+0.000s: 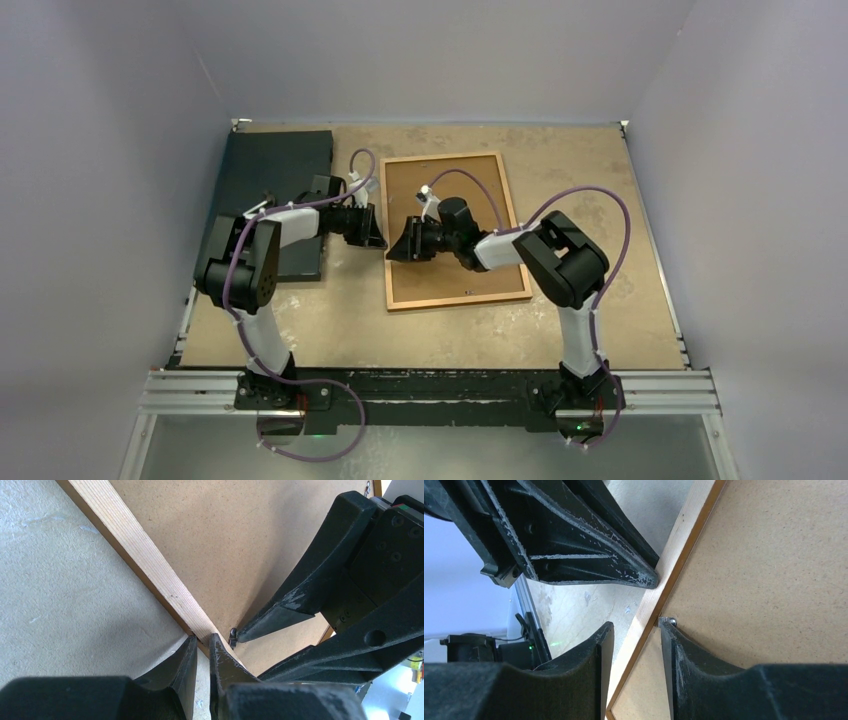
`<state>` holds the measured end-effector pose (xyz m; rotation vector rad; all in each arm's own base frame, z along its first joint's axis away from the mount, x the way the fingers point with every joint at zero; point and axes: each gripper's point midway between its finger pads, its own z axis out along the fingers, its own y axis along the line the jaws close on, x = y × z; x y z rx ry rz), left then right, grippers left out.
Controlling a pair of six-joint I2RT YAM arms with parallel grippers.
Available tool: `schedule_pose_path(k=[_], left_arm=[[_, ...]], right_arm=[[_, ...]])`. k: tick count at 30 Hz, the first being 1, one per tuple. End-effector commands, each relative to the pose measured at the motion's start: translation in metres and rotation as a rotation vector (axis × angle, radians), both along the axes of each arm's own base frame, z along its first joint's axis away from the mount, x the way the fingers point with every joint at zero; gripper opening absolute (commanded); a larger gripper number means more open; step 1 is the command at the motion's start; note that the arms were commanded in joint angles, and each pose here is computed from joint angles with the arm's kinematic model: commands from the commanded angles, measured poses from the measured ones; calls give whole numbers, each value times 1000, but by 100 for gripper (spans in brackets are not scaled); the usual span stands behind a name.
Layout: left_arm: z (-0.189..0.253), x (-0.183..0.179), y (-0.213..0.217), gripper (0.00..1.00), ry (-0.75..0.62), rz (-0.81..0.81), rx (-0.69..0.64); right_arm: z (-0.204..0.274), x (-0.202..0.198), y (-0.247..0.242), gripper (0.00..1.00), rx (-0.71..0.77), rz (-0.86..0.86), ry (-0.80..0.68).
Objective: Put the photo into the frame
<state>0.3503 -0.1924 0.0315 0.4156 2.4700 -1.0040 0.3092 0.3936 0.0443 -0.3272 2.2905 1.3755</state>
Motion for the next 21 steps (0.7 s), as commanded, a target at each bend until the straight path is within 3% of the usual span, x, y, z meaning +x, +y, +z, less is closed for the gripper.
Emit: schedule_pose_path(k=[1, 16, 21], left_arm=[[-18, -1, 4, 0, -9, -5, 50], [-12, 0, 4, 0, -19, -14, 53], [8, 5, 10, 0, -59, -46, 64]], right_arm=[[-21, 3, -3, 43, -44, -73, 27], [-1, 5, 5, 42, 5, -97, -1], [45, 6, 1, 51, 72, -58, -51]])
